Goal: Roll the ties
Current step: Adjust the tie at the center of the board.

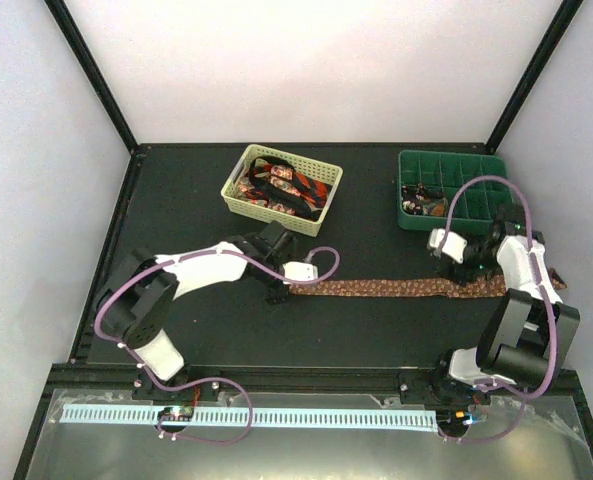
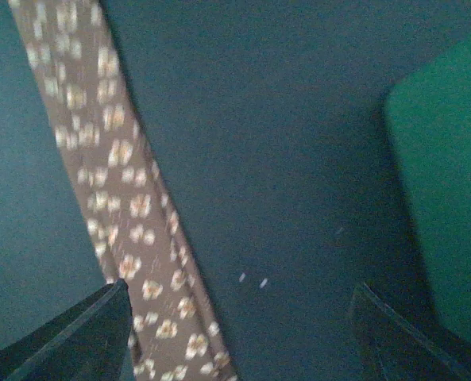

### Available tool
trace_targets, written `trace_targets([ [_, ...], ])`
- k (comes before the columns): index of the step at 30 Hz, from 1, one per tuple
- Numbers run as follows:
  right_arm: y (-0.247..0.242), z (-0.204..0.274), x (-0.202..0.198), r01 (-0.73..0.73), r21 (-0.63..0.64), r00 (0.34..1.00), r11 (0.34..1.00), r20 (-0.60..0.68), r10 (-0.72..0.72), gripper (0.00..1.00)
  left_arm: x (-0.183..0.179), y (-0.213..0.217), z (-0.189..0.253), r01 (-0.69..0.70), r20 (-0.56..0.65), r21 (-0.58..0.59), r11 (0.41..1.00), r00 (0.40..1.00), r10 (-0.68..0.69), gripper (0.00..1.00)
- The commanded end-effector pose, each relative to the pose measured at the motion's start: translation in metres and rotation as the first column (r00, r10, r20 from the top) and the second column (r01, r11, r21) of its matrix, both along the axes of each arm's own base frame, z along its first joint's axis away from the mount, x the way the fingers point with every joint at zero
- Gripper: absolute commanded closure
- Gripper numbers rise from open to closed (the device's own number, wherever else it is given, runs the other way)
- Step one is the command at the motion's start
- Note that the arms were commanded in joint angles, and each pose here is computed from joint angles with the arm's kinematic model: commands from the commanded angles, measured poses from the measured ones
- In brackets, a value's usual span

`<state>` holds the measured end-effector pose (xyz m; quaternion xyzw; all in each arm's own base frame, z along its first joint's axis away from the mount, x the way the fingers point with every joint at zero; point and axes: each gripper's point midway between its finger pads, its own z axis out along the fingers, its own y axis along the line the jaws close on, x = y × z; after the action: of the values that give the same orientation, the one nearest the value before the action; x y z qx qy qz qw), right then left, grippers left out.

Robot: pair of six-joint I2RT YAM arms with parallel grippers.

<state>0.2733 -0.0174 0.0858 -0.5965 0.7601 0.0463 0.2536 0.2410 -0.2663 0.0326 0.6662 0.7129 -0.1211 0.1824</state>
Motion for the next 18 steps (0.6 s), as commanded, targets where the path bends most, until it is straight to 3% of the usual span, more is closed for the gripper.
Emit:
trace_targets([
  [1,0.048,0.056,0.0,0.172,0.311,0.981,0.935,-0.135,-0.136,0.24,0.007,-0.006,0.037,-0.01,0.025,-0.152,0.988,1.0,0.014,0.24],
  [4,0.073,0.075,0.007,0.29,0.423,0.949,0.858,-0.241,-0.202,0.29,0.007,-0.002,0.039,0.007,0.04,-0.154,0.988,0.999,-0.001,0.23],
  [8,0.109,0.094,0.012,0.453,0.581,0.881,0.676,-0.406,-0.241,0.39,0.007,0.003,0.032,0.013,0.041,-0.143,0.99,0.999,-0.007,0.23],
  [11,0.139,0.095,0.013,0.51,0.632,0.848,0.584,-0.482,-0.221,0.49,0.004,0.001,0.029,0.019,0.031,-0.151,0.988,0.999,-0.015,0.24],
  [18,0.212,0.069,0.008,0.516,0.614,0.834,0.597,-0.518,-0.188,0.7,0.005,0.004,0.013,0.004,-0.009,-0.103,0.995,1.0,-0.005,0.3],
])
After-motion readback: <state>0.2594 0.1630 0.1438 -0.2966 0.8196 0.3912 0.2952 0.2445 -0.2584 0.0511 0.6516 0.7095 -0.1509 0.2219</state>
